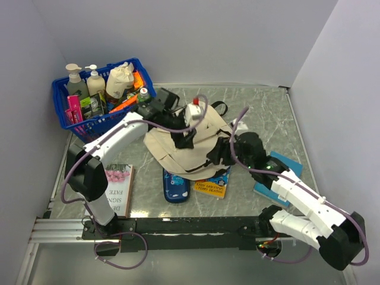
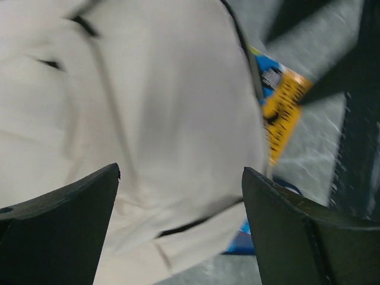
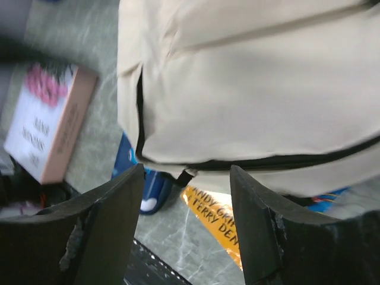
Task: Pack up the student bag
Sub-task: Unzip the student bag at the center of the board.
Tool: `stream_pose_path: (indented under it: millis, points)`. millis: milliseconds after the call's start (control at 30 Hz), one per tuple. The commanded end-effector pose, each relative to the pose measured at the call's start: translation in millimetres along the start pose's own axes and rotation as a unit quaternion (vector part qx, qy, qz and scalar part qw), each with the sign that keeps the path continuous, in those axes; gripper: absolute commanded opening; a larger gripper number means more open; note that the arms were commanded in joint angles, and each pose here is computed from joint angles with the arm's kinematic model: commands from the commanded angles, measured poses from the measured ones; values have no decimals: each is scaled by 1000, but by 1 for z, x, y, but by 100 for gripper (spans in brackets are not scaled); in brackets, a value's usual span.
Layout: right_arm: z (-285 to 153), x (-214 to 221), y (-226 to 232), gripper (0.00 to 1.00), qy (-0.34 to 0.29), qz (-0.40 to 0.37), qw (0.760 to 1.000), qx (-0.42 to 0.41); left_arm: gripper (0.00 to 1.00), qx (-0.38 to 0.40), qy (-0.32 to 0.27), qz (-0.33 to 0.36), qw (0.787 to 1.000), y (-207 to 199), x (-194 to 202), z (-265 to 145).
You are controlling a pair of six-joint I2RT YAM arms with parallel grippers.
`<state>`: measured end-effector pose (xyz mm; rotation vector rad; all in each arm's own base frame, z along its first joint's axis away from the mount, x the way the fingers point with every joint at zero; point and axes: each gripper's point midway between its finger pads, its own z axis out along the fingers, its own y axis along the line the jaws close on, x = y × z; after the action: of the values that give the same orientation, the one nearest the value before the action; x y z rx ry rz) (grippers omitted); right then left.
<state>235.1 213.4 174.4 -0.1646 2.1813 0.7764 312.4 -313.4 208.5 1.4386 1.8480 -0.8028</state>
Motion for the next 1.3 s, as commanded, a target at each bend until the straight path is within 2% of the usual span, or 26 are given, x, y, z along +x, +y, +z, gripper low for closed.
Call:
stream_pose_path:
  millis: [0,167,267,467,567,633,767,833,900,1067,1267]
  points:
    - [-20,-28,-15,69,-19,46,998,45,91,82,26,54,995,-58,8,1]
    - [-24,-27,-34,73,-26,82,994,71,93,91,55,73,992,-71,28,15]
    - [-23,-22,-48,74,-21,105,989,102,99,93,49,83,991,-73,25,22]
    - [-19,-18,-73,74,-9,144,981,131,98,76,44,141,986,-73,2,40]
    - [-15,-12,-73,69,6,154,981,119,94,70,48,161,983,-74,-8,42]
    - [-14,-7,-68,66,3,149,984,93,92,59,52,158,984,-70,-6,43]
    - [-14,3,-49,52,-11,141,990,22,88,49,60,140,987,-67,8,47]
    - [-12,12,-48,43,0,138,990,15,85,43,69,129,988,-65,18,51]
    - [-8,18,-49,40,6,130,991,19,81,38,68,110,991,-61,19,51]
    - [2,27,-44,41,7,116,993,14,81,40,66,85,993,-60,20,45]
    - [13,8,-42,45,-34,108,994,7,79,49,66,74,994,-69,24,39]
